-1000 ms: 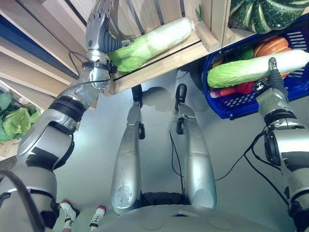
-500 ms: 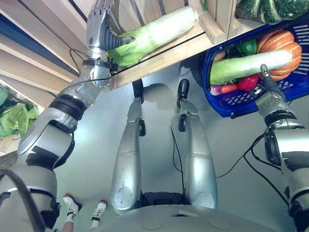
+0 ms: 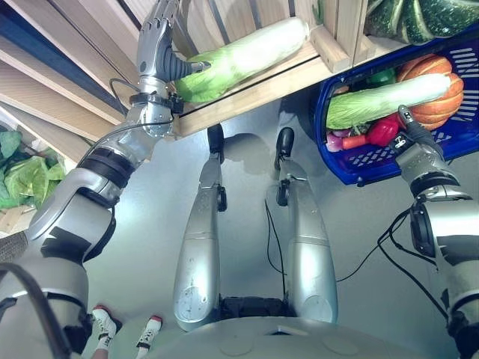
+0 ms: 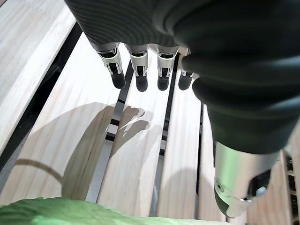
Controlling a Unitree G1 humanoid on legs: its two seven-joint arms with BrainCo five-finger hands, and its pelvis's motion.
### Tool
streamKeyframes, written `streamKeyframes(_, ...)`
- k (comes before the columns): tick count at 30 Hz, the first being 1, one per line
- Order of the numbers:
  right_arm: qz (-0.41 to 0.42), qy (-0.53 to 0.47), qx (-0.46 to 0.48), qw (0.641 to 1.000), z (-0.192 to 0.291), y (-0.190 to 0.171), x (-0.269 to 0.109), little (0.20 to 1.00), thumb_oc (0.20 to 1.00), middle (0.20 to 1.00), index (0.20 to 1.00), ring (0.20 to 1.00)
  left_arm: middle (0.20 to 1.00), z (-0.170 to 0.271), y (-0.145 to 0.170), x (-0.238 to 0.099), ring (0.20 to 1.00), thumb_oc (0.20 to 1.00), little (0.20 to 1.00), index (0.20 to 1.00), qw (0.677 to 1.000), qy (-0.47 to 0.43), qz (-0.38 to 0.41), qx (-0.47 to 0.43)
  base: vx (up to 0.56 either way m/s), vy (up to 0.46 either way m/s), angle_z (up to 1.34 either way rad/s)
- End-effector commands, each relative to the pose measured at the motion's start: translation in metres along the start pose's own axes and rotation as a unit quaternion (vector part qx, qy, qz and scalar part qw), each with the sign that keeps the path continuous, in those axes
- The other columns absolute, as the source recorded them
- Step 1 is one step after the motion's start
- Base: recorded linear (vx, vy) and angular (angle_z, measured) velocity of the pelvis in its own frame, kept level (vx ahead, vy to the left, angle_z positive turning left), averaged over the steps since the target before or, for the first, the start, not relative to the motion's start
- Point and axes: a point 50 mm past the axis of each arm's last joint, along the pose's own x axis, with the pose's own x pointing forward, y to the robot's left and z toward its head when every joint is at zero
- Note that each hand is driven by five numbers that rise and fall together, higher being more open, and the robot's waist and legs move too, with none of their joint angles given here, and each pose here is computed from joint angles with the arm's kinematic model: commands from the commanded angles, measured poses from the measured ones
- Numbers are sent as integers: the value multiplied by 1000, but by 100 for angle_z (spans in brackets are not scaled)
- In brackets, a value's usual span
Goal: Pick up fruits and vegetables into the basket
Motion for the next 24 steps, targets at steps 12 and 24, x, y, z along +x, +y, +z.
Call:
streamKeyframes(12, -15, -43, -148, 988, -24, -15, 0, 1000, 1000, 1000, 1000, 1000, 1000, 13, -35, -8, 1000, 1000, 1000, 1000, 982, 20, -170, -79, -4, 28, 1)
streamKeyframes(24, 23, -19, -190, 981, -56, -6, -5, 1000, 1000, 1000, 1000, 1000, 1000, 20, -50, -10, 1000, 1000, 1000, 1000, 970, 25, -229, -74, 0, 0, 0)
